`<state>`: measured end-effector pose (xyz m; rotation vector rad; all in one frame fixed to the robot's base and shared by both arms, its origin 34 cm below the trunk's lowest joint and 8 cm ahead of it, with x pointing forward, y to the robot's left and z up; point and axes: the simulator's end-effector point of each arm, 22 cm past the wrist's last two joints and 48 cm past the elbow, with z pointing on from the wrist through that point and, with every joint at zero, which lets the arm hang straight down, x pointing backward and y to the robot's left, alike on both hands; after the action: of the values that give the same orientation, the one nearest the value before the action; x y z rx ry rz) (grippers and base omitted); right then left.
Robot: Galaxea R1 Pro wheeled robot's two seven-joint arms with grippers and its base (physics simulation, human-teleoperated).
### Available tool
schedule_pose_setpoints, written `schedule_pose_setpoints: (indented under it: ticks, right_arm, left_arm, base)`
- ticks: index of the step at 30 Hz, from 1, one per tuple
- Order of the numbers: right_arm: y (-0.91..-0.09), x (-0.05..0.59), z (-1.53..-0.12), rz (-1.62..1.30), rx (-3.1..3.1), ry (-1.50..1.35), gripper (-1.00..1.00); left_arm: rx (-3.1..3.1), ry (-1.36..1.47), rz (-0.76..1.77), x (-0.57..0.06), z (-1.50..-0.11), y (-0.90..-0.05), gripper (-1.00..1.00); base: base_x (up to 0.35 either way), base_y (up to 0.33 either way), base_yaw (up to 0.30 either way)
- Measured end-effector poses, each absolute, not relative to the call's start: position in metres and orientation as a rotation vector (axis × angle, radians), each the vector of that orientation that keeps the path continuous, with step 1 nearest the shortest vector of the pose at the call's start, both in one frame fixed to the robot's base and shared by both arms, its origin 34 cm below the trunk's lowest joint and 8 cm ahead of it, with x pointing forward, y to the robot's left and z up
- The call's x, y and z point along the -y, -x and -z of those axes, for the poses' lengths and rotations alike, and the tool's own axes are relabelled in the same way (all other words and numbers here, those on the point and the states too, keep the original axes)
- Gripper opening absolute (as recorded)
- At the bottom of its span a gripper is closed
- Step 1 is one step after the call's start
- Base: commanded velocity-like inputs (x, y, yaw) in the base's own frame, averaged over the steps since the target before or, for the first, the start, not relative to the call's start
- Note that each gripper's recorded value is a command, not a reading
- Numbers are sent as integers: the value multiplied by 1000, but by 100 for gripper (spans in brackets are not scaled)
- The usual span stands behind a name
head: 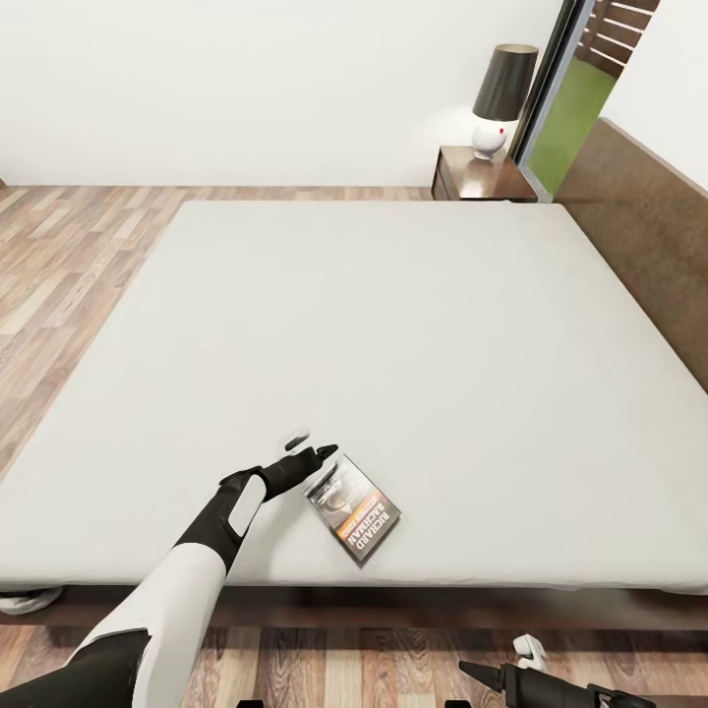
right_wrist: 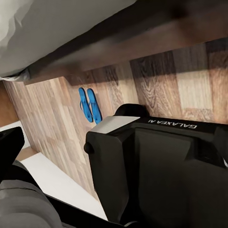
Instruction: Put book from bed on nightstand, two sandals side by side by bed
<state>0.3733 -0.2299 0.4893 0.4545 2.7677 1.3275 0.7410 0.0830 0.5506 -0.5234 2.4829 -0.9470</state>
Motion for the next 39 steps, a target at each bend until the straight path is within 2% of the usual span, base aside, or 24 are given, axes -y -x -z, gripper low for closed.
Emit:
schedule_pose_setpoints:
  ticks: [27, 39]
  right_arm:
    - [-373, 230, -478, -1328, -2767, -454, 100]
    - [-373, 230, -478, -1329, -2766, -454, 100]
  left_arm:
    - [-2483, 523, 947, -83, -539, -741, 100]
    - [-2483, 523, 947, -83, -539, -741, 100]
  base:
    - [0, 0, 0]
    - [0, 0, -86]
